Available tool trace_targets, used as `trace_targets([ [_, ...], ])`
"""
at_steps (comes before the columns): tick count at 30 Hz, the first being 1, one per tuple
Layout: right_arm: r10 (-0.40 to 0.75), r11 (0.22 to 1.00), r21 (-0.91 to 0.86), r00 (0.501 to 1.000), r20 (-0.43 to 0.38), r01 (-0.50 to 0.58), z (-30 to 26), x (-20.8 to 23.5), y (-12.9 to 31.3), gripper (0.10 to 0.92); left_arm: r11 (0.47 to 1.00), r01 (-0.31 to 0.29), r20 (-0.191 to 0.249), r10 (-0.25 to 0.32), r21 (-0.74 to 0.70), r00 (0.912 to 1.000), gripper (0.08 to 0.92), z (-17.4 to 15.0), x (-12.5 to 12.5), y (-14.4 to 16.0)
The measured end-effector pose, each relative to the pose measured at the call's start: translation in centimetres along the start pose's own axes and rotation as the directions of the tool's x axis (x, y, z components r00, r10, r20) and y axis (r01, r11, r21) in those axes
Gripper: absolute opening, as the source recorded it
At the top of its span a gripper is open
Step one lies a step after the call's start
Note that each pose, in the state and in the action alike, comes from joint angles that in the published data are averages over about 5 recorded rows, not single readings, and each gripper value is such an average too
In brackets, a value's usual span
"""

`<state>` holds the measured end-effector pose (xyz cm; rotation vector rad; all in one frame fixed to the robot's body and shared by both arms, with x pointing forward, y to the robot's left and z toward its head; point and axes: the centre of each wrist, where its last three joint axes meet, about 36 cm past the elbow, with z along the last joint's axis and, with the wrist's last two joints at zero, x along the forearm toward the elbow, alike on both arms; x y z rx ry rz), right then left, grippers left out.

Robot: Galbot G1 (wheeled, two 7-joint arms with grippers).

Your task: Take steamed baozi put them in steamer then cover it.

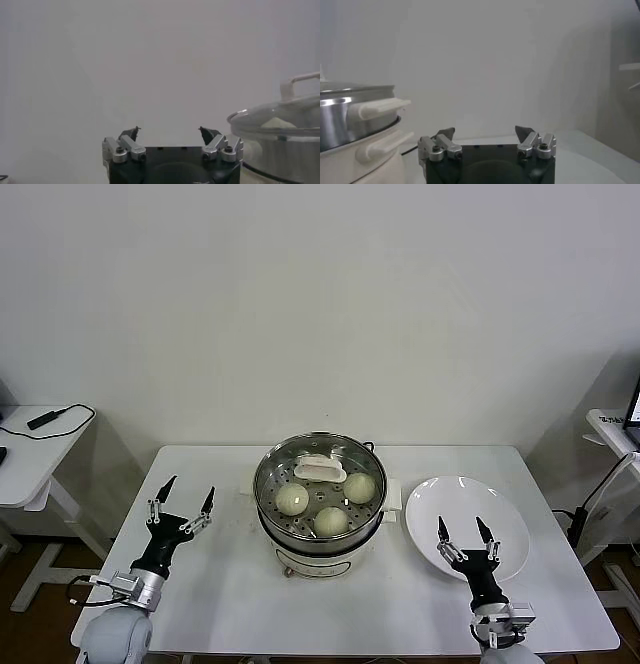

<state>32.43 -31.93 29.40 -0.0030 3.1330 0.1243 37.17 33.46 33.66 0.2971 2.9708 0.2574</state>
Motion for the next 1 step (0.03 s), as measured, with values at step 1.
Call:
trace_targets([
  [1,0.000,1.000,0.000,1.000,0.001,0.000,-0.03,-0.01,0.02,0.823,1.000,0.000,-0.001,0.000,0.000,1.0000,0.823,0.02,0.03,-0.03],
])
